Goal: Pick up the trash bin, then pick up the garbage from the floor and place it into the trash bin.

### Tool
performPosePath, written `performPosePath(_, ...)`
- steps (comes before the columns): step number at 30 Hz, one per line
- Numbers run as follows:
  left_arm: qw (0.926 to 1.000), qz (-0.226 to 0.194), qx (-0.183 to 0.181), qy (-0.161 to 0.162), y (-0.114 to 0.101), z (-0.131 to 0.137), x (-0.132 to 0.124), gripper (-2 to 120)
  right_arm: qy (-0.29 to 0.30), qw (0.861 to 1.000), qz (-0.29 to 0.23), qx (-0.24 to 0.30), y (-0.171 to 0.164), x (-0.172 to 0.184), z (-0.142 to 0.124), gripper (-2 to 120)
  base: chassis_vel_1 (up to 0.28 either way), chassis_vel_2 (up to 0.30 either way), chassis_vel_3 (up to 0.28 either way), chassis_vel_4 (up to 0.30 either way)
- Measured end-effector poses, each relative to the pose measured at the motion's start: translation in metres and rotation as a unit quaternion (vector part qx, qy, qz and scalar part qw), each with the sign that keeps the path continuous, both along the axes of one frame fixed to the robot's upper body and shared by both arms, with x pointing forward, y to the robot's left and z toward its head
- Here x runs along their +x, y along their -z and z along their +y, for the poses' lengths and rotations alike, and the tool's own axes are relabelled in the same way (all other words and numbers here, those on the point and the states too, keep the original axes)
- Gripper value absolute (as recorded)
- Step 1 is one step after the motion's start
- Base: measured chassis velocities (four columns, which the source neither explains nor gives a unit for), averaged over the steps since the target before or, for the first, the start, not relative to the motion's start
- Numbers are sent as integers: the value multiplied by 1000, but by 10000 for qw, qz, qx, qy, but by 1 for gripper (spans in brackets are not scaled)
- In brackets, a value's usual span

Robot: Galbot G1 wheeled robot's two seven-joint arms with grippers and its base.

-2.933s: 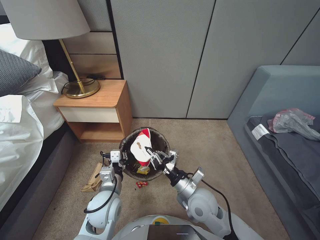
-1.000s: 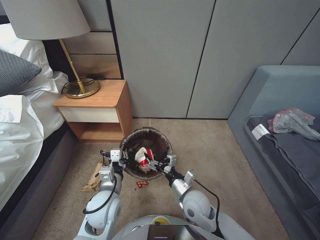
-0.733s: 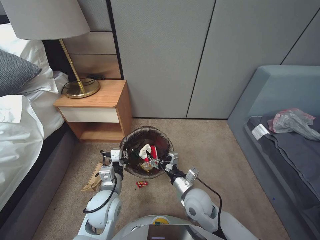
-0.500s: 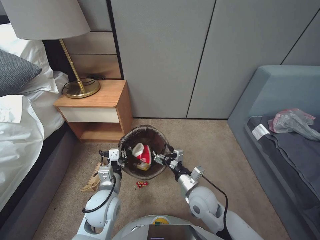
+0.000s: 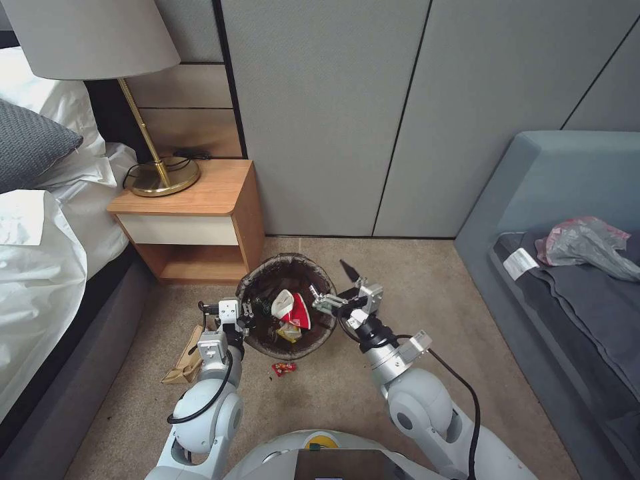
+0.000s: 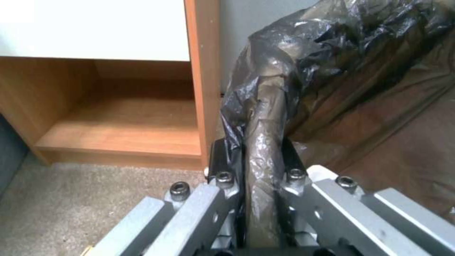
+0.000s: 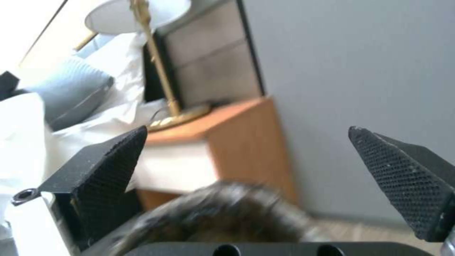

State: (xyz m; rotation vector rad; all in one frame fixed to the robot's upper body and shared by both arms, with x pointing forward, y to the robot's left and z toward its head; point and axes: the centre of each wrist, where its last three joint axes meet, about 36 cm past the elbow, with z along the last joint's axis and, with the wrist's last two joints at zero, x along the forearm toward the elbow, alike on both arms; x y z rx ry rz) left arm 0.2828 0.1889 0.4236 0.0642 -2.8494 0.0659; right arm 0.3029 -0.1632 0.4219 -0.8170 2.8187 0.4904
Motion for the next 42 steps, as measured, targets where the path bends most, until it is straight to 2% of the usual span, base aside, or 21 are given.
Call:
performPosePath(1, 10000, 0, 0, 0, 0, 0, 0, 3, 0, 10000, 0, 0, 0, 0, 0, 100, 0, 0, 0, 0)
performPosePath(4, 10000, 9, 16, -30, 2, 3, 1, 3, 581, 9944, -791, -385, -7, 3, -9, 100, 0, 0, 0, 0)
performPosePath(5, 10000, 9, 16, -30, 2, 3, 1, 3, 581, 9944, -791, -385, -7, 3, -9, 100, 0, 0, 0, 0)
performPosePath(7, 10000, 14, 35, -46, 3, 4, 2, 3, 1180, 9813, -1275, -828, -9, 6, -21, 100, 0, 0, 0, 0)
performPosePath(8, 10000, 14, 35, -46, 3, 4, 2, 3, 1180, 9813, -1275, -828, -9, 6, -21, 100, 0, 0, 0, 0)
performPosePath(10, 10000, -7, 71, -59, 3, 5, 3, 3, 1850, 9664, -1430, -1071, -7, 8, -39, 100, 0, 0, 0, 0)
performPosePath(11, 10000, -7, 71, -59, 3, 5, 3, 3, 1850, 9664, -1430, -1071, -7, 8, -39, 100, 0, 0, 0, 0)
performPosePath(13, 9999, -37, 115, -79, 3, 5, 3, 3, 2341, 9559, -1356, -1142, 4, 10, -55, 100, 0, 0, 0, 0)
performPosePath(14, 9999, -37, 115, -79, 3, 5, 3, 3, 2341, 9559, -1356, -1142, 4, 10, -55, 100, 0, 0, 0, 0)
performPosePath(18, 9999, -77, 123, -82, 2, 5, 1, 3, 2913, 9414, -1175, -1232, 42, 6, -82, 100, 0, 0, 0, 0)
performPosePath(25, 9998, -101, 127, -76, 2, 5, -1, 3, 3122, 9358, -1054, -1250, 84, 0, -92, 100, 0, 0, 0, 0)
performPosePath(29, 9998, -143, 105, -63, 2, 5, -1, 3, 3154, 9354, -987, -1262, 94, -2, -93, 100, 0, 0, 0, 0)
performPosePath(42, 9999, -169, -20, -2, 3, 2, -1, 3, 3125, 9367, -985, -1239, 98, 2, -90, 100, 0, 0, 0, 0)
